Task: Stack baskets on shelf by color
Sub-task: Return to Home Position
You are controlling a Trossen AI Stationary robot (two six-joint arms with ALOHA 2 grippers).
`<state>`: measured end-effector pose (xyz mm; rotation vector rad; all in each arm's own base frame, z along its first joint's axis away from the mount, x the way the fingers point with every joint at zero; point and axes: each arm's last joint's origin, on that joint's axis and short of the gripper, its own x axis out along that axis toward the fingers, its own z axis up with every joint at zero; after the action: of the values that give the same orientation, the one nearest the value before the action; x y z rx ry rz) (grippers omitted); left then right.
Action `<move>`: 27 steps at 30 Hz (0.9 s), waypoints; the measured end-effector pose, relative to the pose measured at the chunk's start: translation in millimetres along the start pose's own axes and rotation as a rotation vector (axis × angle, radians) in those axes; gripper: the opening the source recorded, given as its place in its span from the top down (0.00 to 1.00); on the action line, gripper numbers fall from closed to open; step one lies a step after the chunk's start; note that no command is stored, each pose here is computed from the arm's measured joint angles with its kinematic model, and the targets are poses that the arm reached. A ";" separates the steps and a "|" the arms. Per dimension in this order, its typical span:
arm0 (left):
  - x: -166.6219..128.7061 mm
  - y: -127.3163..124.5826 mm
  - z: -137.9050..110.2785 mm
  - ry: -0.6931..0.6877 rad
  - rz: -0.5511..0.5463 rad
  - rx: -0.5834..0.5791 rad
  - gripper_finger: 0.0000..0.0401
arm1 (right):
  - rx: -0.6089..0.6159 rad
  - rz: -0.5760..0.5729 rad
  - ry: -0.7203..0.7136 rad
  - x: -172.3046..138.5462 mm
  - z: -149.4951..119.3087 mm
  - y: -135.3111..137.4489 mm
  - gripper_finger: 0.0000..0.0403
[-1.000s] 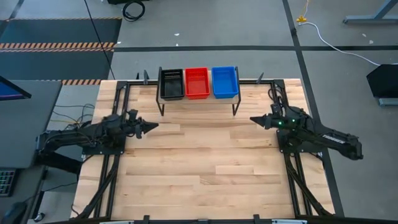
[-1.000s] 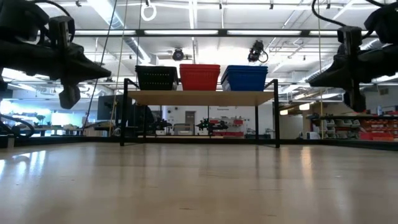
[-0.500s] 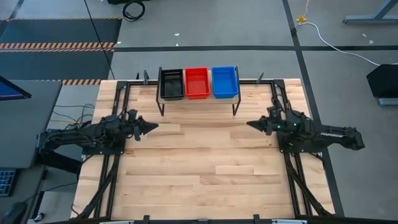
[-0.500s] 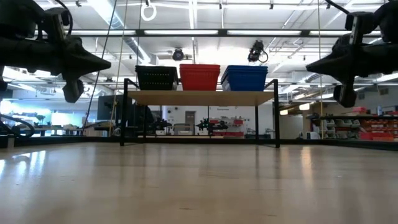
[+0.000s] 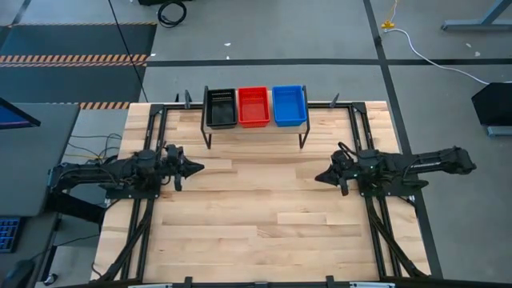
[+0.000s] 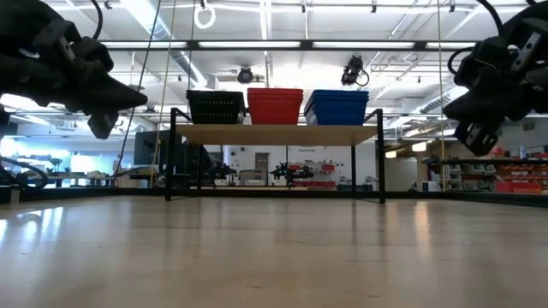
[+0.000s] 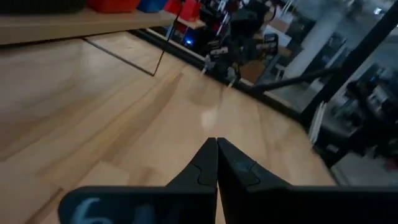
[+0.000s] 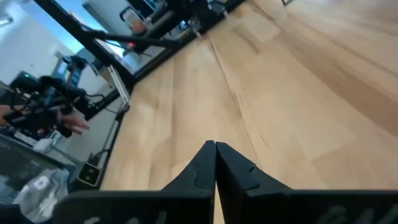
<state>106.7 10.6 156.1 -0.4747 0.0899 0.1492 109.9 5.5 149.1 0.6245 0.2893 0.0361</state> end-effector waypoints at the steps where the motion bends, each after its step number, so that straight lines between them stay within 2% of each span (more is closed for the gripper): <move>1: 0.0 0.5 -0.8 0.007 0.007 0.016 0.99 | -0.001 -0.005 0.007 0.6 -0.6 -0.4 0.97; 7: -0.2 2.9 1.7 -0.049 0.104 0.116 0.96 | -0.022 -0.023 0.021 2.0 -1.7 -1.7 0.97; 11: -0.2 2.7 1.6 -0.044 0.096 0.136 0.97 | -0.118 -0.006 0.029 2.0 -1.8 -1.1 0.98; 18: -0.3 -1.0 5.5 -0.084 0.060 0.195 0.98 | -0.128 -0.018 0.030 2.3 -2.1 -1.7 0.97; 23: -0.3 2.1 2.9 -0.066 0.124 0.233 0.98 | -0.243 -0.017 0.031 2.3 -2.0 -1.7 0.97; 27: 0.0 2.8 1.7 -0.051 0.133 0.234 0.97 | -0.260 -0.017 0.031 2.3 -2.0 -1.7 0.97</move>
<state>106.3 13.9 156.3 -0.2314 0.0878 0.2781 111.5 5.5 145.9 0.3631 0.3135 0.0661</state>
